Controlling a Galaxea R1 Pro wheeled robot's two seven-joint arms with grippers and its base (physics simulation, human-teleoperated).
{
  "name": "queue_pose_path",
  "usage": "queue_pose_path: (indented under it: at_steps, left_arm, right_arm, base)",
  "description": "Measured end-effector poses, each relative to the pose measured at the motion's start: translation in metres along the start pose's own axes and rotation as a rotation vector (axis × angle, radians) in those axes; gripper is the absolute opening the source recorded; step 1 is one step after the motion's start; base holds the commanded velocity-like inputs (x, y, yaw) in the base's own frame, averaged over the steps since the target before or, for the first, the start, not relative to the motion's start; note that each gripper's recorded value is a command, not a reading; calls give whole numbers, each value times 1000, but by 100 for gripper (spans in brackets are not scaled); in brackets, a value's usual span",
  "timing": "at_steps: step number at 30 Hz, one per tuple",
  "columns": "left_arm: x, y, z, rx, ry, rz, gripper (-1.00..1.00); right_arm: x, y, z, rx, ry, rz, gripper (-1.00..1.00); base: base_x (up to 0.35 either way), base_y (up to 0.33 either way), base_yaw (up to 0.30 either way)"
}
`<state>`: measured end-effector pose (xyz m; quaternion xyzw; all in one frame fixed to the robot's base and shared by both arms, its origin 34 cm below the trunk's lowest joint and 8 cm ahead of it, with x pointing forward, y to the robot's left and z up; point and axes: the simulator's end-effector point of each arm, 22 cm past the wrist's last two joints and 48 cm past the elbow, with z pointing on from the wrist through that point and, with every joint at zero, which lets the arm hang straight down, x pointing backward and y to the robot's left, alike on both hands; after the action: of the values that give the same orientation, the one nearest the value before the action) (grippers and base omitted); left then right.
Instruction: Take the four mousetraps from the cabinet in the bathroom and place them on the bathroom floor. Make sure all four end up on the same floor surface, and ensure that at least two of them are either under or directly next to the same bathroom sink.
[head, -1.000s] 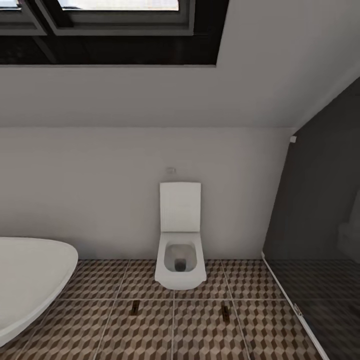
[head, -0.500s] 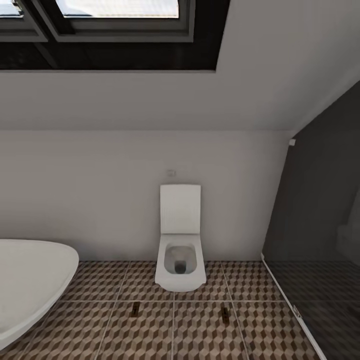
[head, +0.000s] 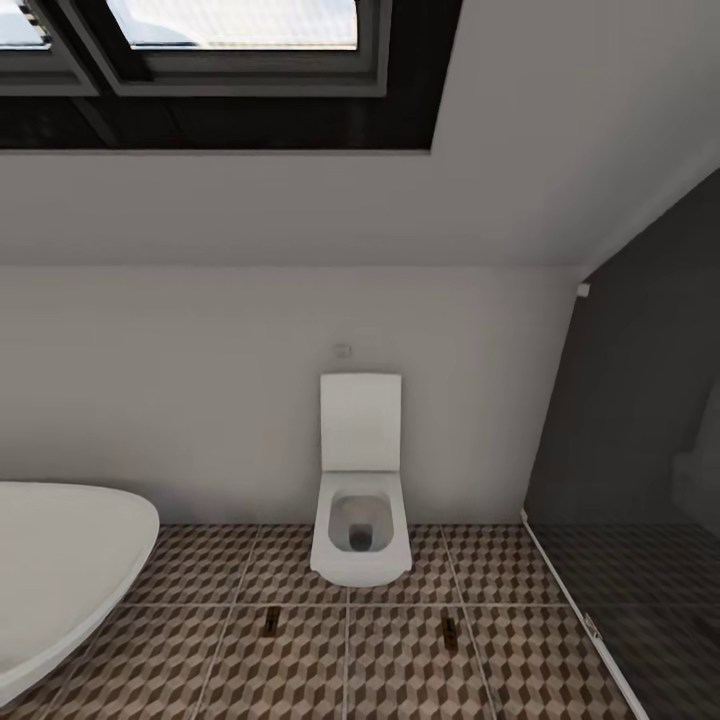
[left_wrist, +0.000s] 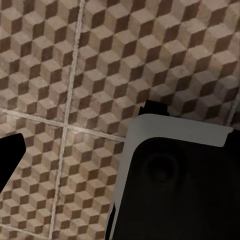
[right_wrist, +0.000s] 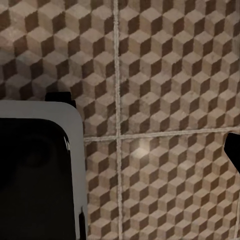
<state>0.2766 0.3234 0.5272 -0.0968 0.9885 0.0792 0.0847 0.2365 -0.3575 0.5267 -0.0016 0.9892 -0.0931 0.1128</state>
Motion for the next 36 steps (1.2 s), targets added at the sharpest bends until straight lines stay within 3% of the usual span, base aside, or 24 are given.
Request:
queue_pose_path:
  at_steps: [9,18,36]
  left_arm:
    - [-1,2,-12,0,0,0,100]
    - [-2,4,-24,-1,0,-1,100]
    - [-6,10,-24,-13,-9,-1,100]
  right_arm:
    - [-5,3,-12,-7,-16,4,100]
    - [-8,30,-26,-44,-20,10,100]
    - [-6,39,-27,-52,-10,10,100]
  base:
    - [0,0,0]
    - [0,0,0]
    - [0,0,0]
